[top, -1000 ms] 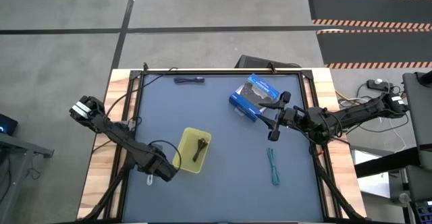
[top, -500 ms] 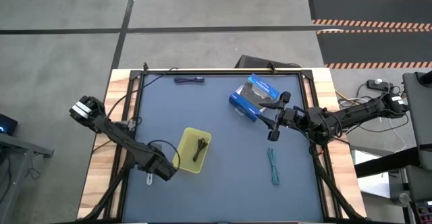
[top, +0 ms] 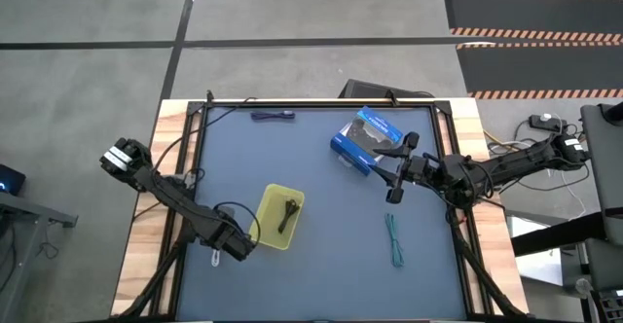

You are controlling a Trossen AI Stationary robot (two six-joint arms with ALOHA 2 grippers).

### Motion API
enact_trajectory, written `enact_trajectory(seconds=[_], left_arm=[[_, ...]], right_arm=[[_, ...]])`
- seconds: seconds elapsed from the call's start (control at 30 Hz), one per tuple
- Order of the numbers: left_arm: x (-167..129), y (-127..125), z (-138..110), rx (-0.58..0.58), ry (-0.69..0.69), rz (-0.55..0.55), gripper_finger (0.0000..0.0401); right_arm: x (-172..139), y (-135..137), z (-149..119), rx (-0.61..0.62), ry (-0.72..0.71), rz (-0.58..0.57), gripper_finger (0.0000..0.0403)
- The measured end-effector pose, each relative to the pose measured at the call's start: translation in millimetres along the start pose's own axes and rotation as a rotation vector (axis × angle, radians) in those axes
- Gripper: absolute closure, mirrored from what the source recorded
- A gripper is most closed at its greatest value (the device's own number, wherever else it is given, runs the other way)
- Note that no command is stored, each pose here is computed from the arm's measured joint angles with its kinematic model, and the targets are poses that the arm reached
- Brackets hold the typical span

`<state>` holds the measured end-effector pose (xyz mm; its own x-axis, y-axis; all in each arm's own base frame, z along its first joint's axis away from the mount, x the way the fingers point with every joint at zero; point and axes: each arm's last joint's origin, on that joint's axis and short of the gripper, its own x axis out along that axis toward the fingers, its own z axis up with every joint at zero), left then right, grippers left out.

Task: Pick and place USB-C Cables
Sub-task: Put the white charger cable into the yellow bin

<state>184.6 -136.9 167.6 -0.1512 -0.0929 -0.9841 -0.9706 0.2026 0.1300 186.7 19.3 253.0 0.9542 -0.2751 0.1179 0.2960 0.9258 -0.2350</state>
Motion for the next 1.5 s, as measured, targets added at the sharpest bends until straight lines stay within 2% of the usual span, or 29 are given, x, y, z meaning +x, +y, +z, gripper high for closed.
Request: enact_trajectory(seconds=[0.43, 0.67, 1.1, 1.27, 1.5], left_arm=[[7, 4, 3, -0.021, -0.023, 0.010, 0.0290], [16, 4, 5, -0.020, -0.018, -0.023, 0.0292], [16, 4, 4, -0.017, -0.028, -0.026, 0.0388], [14, 4, 4, -0.009, -0.037, -0.027, 0.0390], [-10, 6, 3, -0.007, -0.103, -0.048, 0.0389]], right_arm=[[0, 0, 0, 0.000, 0.000, 0.000, 0.0220], [0, 0, 0, 0.000, 0.000, 0.000, 0.0220], [0, 0, 0, -0.001, 0.001, 0.000, 0.0220], [0, 0, -1, -0.004, 0.007, 0.003, 0.0220], [0, 0, -1, -0.006, 0.007, 0.002, 0.0220]])
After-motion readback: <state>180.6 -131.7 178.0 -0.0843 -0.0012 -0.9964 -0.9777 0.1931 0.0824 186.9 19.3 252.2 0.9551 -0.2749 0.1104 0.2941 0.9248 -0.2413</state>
